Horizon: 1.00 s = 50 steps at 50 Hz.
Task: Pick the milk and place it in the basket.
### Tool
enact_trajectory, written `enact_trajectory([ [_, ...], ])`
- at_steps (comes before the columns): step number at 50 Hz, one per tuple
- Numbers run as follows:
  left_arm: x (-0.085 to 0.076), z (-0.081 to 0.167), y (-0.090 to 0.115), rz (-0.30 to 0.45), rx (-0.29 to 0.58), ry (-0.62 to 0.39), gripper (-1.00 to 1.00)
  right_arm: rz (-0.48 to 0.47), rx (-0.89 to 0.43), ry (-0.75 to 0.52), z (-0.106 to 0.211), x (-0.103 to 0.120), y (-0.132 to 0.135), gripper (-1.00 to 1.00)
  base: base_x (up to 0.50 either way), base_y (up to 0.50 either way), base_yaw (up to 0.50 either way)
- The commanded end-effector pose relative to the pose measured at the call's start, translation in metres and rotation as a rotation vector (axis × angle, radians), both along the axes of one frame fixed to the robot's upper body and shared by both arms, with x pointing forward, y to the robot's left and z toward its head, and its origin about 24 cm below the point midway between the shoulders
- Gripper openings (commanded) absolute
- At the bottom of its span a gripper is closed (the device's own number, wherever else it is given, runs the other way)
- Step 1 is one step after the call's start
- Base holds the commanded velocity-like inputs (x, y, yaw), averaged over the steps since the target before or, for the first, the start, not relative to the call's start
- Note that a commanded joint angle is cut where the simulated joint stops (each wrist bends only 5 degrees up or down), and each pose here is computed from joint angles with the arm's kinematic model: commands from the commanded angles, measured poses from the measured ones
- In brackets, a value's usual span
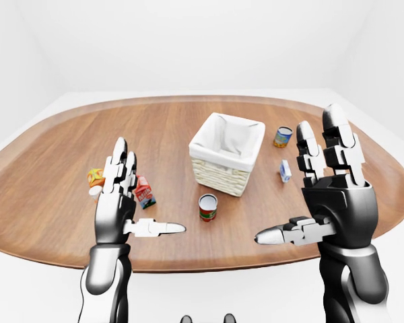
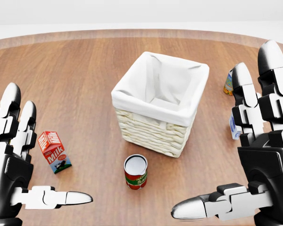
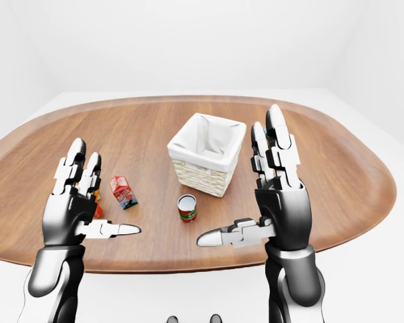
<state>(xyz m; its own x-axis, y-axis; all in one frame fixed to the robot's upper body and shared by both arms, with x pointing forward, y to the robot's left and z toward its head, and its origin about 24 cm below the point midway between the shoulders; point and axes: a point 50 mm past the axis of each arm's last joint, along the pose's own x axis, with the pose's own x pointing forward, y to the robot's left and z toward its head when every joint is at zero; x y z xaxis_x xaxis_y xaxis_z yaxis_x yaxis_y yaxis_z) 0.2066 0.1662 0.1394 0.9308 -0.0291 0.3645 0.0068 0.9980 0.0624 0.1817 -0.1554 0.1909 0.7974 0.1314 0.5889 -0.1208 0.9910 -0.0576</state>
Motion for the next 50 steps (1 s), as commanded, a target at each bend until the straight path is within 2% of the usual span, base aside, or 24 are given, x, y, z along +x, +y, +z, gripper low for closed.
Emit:
enact_trajectory([
  [1, 0.000, -0.001, -0.001, -0.003, 0.002, 0.005, 1.00, 0.002, 0.000, 0.002, 0.000, 0.000, 0.000, 1.00, 0.36, 0.00, 0.00],
  [31, -0.001, -0.001, 0.000, 0.008, 0.000, 0.003, 1.00, 0.007, -0.002, 0.006, -0.001, 0.000, 0.001, 1.00, 0.36, 0.00, 0.00],
  [50, -0.001, -0.010, 0.000, 0.013, 0.008, 0.047, 1.00, 0.007, -0.002, 0.006, -0.001, -0.001, 0.001, 1.00, 0.36, 0.00, 0.00],
])
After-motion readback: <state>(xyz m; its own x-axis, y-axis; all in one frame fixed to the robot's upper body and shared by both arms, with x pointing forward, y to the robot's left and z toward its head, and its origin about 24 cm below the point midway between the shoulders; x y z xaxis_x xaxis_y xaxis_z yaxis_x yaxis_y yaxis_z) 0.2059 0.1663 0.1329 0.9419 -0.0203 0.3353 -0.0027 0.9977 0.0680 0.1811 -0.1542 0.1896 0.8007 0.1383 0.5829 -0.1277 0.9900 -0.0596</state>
